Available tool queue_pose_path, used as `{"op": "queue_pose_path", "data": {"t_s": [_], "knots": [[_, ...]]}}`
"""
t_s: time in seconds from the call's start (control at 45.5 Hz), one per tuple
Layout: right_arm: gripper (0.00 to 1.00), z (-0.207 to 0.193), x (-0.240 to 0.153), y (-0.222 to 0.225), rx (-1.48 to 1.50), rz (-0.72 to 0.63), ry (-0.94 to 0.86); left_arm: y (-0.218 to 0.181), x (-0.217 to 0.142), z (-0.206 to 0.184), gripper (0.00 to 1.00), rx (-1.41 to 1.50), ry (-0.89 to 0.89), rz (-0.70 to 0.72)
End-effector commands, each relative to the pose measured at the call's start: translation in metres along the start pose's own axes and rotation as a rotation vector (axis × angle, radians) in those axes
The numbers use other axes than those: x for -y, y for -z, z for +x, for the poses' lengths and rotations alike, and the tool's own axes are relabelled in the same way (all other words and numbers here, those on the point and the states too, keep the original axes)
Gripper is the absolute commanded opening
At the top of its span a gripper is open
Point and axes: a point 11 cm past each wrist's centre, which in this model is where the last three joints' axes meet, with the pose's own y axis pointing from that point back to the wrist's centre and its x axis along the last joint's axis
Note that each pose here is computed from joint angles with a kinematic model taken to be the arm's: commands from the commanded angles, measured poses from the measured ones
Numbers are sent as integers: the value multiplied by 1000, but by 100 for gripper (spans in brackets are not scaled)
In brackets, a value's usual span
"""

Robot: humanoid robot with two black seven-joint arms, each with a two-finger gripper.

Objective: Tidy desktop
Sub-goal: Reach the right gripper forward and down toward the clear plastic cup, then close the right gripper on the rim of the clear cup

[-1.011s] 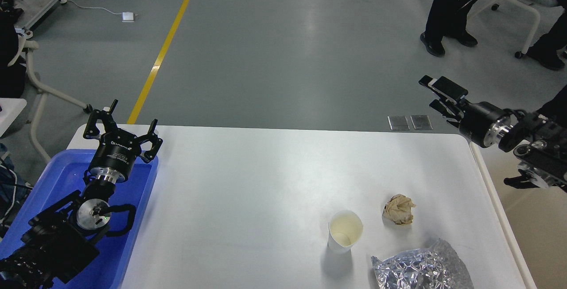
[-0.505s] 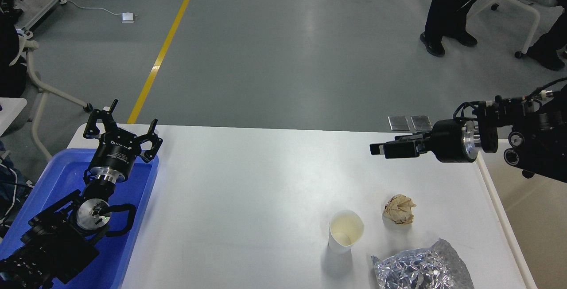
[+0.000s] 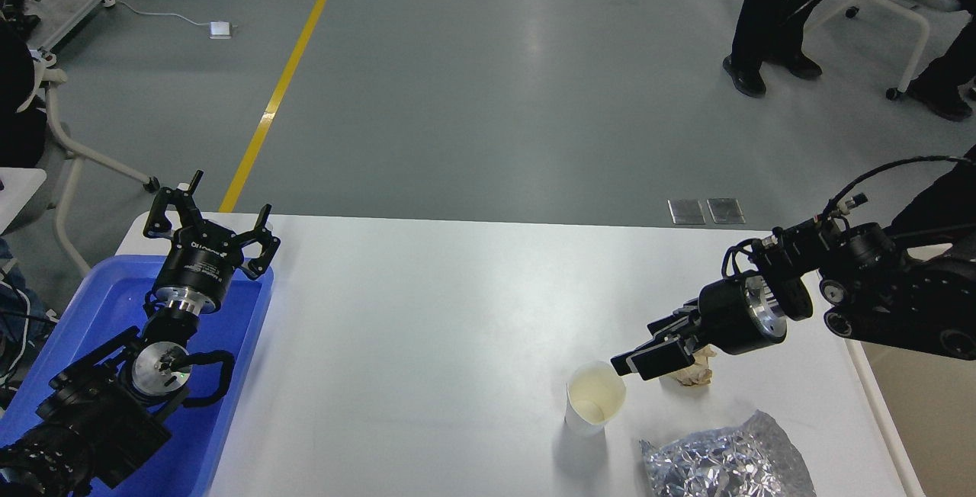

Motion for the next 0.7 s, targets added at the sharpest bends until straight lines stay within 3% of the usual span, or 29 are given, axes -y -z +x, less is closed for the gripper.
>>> {"op": "queue_pose_path", "data": {"t_s": [0.0, 0.681], "knots": [[99, -17, 31, 1, 15, 21, 41, 0, 0, 0, 100, 0, 0, 0], [98, -47, 44, -36, 89, -68, 9, 0, 0, 0, 100, 0, 0, 0]]}}
